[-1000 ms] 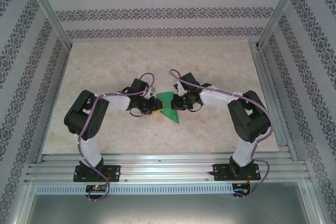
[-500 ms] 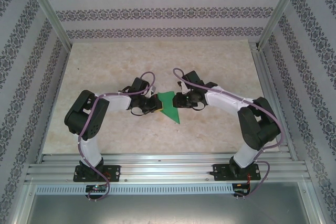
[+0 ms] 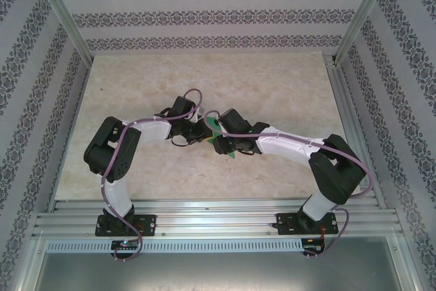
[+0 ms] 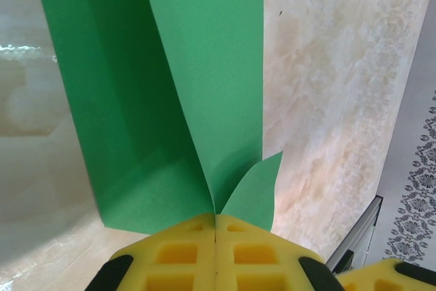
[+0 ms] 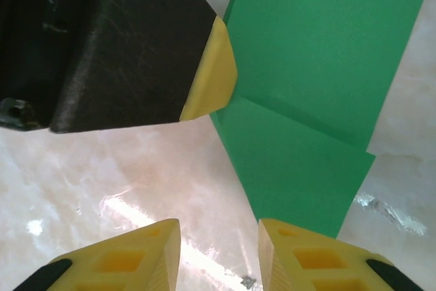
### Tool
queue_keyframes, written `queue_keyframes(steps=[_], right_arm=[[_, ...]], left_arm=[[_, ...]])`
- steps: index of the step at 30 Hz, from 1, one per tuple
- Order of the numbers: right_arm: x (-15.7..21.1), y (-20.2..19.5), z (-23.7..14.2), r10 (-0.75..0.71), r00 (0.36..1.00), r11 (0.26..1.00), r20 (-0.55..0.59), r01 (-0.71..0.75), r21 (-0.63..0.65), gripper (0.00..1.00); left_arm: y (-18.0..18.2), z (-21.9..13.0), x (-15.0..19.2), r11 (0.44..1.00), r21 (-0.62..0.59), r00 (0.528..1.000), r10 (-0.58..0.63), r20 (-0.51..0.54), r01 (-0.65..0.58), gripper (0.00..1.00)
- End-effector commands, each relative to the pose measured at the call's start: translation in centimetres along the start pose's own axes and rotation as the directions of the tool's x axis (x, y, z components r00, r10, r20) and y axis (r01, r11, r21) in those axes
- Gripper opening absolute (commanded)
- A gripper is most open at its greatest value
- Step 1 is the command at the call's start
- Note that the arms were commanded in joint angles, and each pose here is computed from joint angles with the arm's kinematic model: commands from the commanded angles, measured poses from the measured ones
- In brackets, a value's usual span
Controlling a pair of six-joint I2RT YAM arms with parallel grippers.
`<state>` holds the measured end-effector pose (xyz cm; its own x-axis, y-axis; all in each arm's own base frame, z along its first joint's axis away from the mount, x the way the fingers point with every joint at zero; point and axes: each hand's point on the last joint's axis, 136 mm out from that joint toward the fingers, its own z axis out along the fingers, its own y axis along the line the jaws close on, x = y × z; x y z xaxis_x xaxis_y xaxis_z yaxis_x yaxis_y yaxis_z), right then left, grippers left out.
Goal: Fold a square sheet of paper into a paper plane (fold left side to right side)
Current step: Fourth fold the wing at the center of the table.
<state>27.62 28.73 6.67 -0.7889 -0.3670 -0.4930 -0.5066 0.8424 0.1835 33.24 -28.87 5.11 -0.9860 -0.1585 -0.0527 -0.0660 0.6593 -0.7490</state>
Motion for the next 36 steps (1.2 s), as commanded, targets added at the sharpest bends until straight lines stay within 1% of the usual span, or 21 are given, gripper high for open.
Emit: queue_keyframes(steps=[1, 9, 15, 23, 32, 34, 35, 36], right_arm=[[-1.2, -0.4, 1.3, -0.072, 0.996, 0.996, 0.046, 0.069, 0.064, 0.36], [-0.4, -1.2, 3.6, -0.109, 0.994, 0.986, 0.016, 0.106, 0.129, 0.36], [-0.2, -1.7, 4.3, -0.119, 0.993, 0.980, 0.004, 0.116, 0.160, 0.34], [0.1, -2.4, 4.4, -0.127, 0.992, 0.972, -0.003, 0.125, 0.201, 0.25], [-0.4, -2.5, 3.3, -0.121, 0.992, 0.973, 0.030, 0.113, 0.200, 0.06], [-0.4, -2.5, 3.2, -0.121, 0.992, 0.976, 0.030, 0.113, 0.187, 0.02], [-0.5, -2.5, 3.1, -0.121, 0.992, 0.976, 0.032, 0.113, 0.185, 0.01], [-0.4, -2.4, 3.1, -0.125, 0.992, 0.978, 0.029, 0.119, 0.171, 0.01]], left_arm=[[-1.1, -0.1, 0.1, 1.000, 0.004, 1.000, -0.009, -0.005, 0.009, 0.00], [-1.4, -0.2, -0.1, 1.000, 0.002, 1.000, -0.012, -0.008, 0.012, 0.00], [-1.6, -0.3, 0.0, 1.000, 0.000, 1.000, -0.007, -0.010, 0.007, 0.00], [-1.7, -0.4, 0.0, 1.000, 0.004, 1.000, -0.008, -0.009, 0.008, 0.00], [-2.0, -0.5, -0.2, 1.000, 0.006, 1.000, 0.001, -0.009, -0.001, 0.01], [-2.1, -0.7, -0.2, 1.000, 0.001, 1.000, 0.009, -0.008, -0.009, 0.04], [-2.2, -0.8, -0.2, 1.000, 0.000, 1.000, 0.011, -0.007, -0.011, 0.07], [-2.3, -1.0, -0.3, 1.000, 0.003, 1.000, 0.016, -0.004, -0.016, 0.15]])
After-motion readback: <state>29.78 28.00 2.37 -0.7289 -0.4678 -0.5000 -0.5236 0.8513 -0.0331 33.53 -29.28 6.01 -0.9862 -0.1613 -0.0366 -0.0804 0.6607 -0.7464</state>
